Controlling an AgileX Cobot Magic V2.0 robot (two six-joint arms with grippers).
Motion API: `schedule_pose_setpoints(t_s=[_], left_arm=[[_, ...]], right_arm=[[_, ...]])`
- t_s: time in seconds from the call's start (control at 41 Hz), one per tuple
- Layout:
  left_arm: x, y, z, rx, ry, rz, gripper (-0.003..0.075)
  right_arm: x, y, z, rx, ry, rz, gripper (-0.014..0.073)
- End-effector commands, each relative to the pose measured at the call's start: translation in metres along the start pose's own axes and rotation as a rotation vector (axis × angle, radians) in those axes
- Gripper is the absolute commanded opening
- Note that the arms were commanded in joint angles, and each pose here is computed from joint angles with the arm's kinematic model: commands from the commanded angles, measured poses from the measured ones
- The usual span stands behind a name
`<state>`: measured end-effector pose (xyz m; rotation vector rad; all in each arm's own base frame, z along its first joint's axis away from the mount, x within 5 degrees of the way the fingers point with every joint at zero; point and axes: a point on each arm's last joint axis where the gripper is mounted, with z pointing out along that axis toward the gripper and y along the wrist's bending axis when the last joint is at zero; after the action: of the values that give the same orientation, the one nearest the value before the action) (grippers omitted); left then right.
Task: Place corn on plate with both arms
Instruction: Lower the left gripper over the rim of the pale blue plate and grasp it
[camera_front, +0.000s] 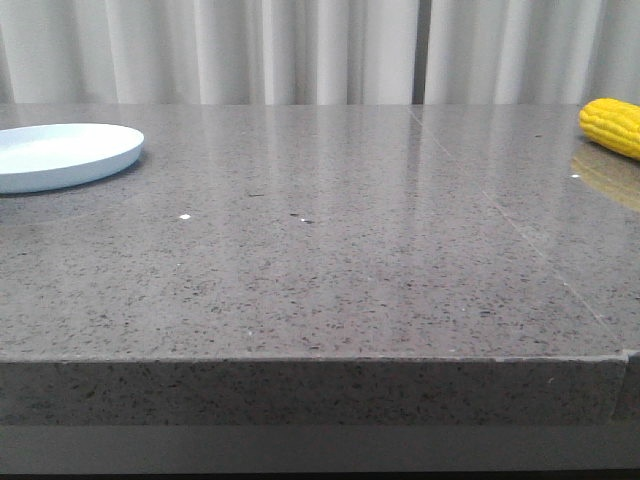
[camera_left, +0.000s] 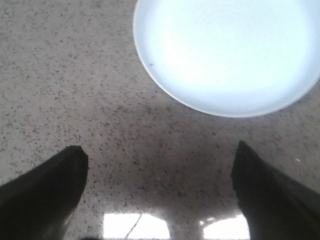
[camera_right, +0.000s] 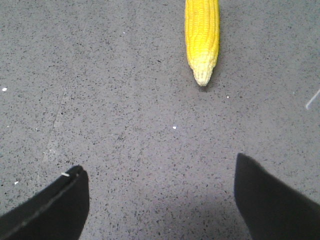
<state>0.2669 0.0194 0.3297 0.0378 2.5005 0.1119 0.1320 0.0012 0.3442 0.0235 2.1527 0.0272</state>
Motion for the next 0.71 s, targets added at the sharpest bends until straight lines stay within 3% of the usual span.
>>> schedule_pose_setpoints(t_s=[0.0, 0.146, 0.39, 0.682], left_arm=[[-0.025, 0.012, 0.005, 0.032, -0.061, -0.047, 0.0541], [-0.044, 0.023, 0.034, 0.115, -0.046, -0.107, 0.0502], [-0.066, 0.029, 0.072, 0.146, -0.024, -0.153, 0.0459], [-0.08, 0.033, 0.099, 0.15, -0.037, -0.172, 0.0458]], right_arm=[[-0.016, 0.0, -0.005, 0.0, -0.099, 0.001, 0.0616], [-0.016, 0.0, -0.005, 0.0, -0.099, 0.001, 0.0616], [-0.016, 0.0, -0.005, 0.0, -0.099, 0.001, 0.0616], [-0.016, 0.0, -0.005, 0.0, -0.099, 0.001, 0.0616]])
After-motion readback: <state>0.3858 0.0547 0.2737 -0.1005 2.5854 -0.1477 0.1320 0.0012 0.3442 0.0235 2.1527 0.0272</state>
